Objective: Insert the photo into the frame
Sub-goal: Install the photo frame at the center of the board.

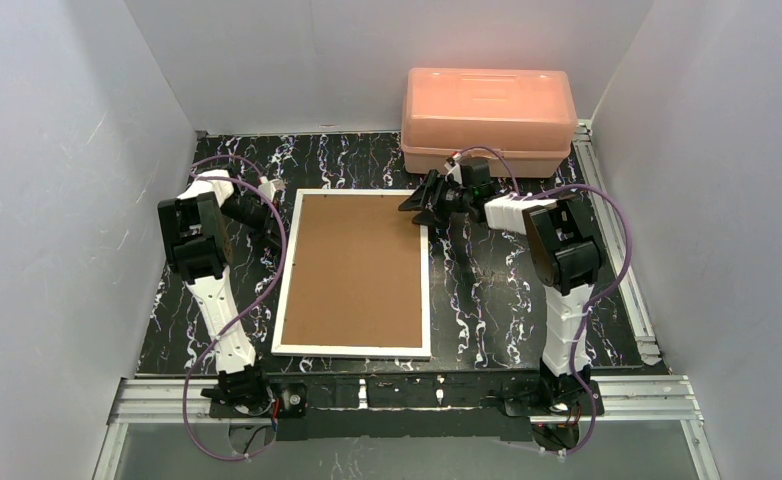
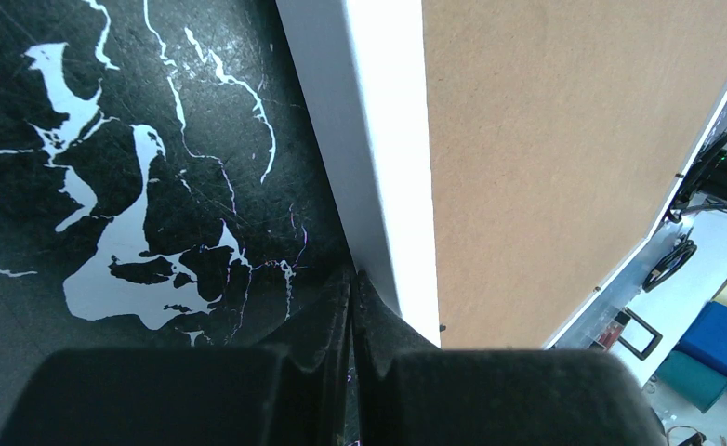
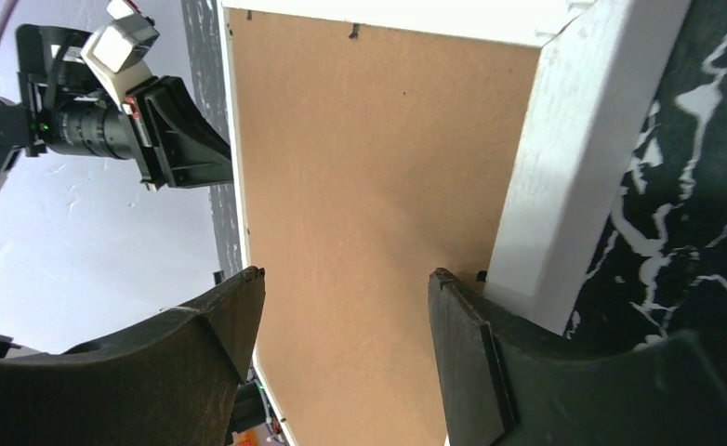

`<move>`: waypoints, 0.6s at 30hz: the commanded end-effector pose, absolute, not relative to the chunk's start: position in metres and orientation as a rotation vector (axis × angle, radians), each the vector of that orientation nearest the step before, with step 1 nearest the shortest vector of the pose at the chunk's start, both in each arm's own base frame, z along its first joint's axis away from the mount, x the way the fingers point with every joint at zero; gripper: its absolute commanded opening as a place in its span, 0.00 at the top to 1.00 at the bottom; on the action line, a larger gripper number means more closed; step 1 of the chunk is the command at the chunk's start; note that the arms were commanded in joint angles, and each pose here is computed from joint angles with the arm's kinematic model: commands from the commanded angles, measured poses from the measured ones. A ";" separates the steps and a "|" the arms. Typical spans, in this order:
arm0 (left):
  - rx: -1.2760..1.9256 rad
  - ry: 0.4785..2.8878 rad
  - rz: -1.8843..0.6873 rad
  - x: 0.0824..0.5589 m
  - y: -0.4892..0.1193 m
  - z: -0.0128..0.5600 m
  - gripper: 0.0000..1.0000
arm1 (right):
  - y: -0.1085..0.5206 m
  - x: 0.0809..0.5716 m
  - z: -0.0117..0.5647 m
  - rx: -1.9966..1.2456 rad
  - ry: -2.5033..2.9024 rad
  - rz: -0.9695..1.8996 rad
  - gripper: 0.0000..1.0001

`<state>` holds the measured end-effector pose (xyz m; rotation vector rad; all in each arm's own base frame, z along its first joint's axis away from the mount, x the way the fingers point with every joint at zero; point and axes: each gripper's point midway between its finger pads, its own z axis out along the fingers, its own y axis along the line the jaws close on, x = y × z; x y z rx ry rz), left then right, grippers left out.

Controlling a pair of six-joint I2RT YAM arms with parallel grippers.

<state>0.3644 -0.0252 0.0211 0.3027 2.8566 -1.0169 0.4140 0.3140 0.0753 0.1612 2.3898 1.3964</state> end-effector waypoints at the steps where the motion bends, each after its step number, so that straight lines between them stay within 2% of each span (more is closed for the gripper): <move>1: 0.360 2.849 -1.005 0.364 -0.031 0.032 1.00 | 0.305 0.435 0.125 0.118 2.270 1.475 0.27; 9: 0.365 2.863 -1.000 0.361 -0.030 0.029 1.00 | 0.302 0.436 0.105 0.157 2.304 1.468 0.27; 18: 0.358 2.858 -1.004 0.363 -0.030 0.029 1.00 | 0.290 0.428 0.071 0.158 2.439 1.314 0.28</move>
